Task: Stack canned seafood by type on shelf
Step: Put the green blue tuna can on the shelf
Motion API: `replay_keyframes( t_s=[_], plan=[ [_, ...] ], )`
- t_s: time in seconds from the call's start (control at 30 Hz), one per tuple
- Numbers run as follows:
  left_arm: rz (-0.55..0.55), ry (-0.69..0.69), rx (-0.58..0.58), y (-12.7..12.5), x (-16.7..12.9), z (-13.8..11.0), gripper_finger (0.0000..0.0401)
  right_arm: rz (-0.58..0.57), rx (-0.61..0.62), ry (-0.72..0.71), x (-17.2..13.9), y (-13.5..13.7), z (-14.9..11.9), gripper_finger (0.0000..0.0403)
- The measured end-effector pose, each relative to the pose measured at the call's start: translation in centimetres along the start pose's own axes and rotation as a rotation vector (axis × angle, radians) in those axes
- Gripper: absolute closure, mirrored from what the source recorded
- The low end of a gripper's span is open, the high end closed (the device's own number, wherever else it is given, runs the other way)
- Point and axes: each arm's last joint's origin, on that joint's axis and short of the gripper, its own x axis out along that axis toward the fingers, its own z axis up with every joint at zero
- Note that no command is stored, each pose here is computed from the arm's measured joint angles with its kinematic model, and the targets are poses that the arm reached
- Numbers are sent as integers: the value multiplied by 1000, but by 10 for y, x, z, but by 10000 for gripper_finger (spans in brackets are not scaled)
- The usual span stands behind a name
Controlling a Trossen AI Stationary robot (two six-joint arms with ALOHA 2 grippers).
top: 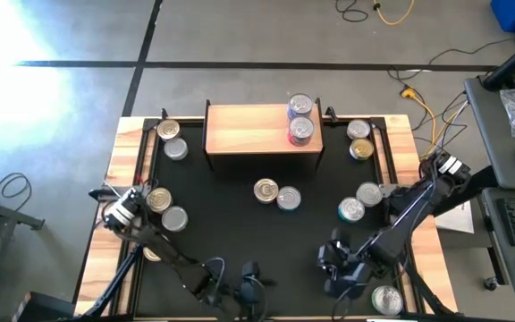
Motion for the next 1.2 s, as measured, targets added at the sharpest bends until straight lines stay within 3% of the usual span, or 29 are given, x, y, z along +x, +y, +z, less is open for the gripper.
replay_keyframes(
  t_s=[0.2, 0.33, 0.43, 0.6, 0.7, 0.87, 1.0, 1.13, 1.2],
  plan=[
    [98, -19, -18, -4, 19, -22, 40, -149, 24, -139, 3, -11, 6, 390],
    [106, -19, -9, -7, 26, -26, 40, -195, -143, -287, 18, -7, 6, 390],
    [103, -25, 5, -7, 25, -25, 40, -270, -181, -401, 36, -11, 2, 390],
    [99, -35, 15, -10, 20, -19, 40, -477, -97, -426, 72, -52, 7, 390],
    [129, -39, 29, -8, 19, -22, 40, -532, -21, -380, 86, -79, 20, 390],
    [238, -89, 17, -2, 16, -26, 40, -496, 63, -265, 101, -118, 47, 390],
    [244, -91, -9, 3, 12, -28, 40, -478, 122, -227, 107, -137, 60, 390],
    [237, -84, -3, 0, 8, -31, 40, -411, 162, -170, 115, -142, 61, 390],
    [213, -74, -2, -3, 4, -31, 40, -323, 165, -155, 116, -134, 61, 390]
  ],
)
